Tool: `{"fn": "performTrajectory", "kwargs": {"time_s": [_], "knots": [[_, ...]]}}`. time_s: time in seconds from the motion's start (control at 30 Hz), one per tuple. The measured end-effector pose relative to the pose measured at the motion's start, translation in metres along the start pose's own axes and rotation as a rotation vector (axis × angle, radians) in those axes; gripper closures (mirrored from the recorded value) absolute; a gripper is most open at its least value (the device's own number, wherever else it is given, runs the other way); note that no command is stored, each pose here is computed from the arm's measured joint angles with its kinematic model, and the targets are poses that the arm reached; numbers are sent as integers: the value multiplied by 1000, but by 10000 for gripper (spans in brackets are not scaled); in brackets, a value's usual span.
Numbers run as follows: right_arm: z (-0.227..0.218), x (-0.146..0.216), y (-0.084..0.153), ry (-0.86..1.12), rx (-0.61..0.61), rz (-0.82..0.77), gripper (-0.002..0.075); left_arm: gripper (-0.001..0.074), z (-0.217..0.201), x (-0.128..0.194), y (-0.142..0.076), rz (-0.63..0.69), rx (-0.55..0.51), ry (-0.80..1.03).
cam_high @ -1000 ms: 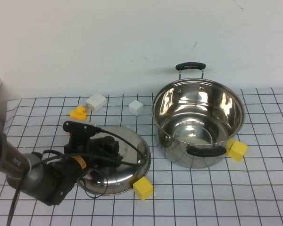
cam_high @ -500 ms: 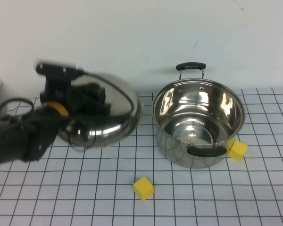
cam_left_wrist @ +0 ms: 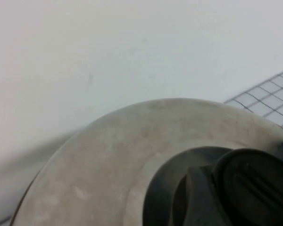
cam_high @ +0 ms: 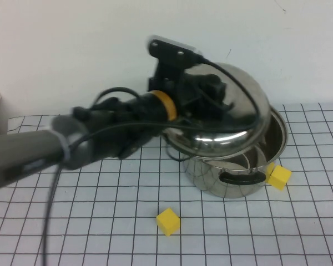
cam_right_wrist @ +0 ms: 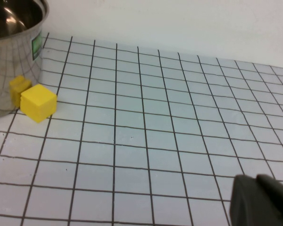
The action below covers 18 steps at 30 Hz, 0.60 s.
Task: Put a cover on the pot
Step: Place the pot lid on the pot
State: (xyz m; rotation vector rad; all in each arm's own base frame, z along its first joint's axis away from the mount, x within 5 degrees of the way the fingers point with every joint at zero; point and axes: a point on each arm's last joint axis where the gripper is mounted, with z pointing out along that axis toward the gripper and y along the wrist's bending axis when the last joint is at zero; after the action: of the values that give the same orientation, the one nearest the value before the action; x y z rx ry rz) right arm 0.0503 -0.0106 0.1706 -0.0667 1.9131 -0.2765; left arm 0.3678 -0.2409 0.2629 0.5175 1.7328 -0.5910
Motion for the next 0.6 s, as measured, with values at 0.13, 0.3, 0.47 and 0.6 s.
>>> {"fn": "performTrajectory", "kwargs": {"time_s": [0.13,0.3,0.47,0.6], "knots": [[0,0,0,0,0,0,717,401,31,9,-8,-47,6,37],[0,0,0,0,0,0,717,401,56,22,-8,-59,3,61],[0,0,0,0,0,0,717,401,68,32,-6,-78,1,93],[0,0,0,0,0,0,717,401,72,39,-6,-96,11,112]]}}
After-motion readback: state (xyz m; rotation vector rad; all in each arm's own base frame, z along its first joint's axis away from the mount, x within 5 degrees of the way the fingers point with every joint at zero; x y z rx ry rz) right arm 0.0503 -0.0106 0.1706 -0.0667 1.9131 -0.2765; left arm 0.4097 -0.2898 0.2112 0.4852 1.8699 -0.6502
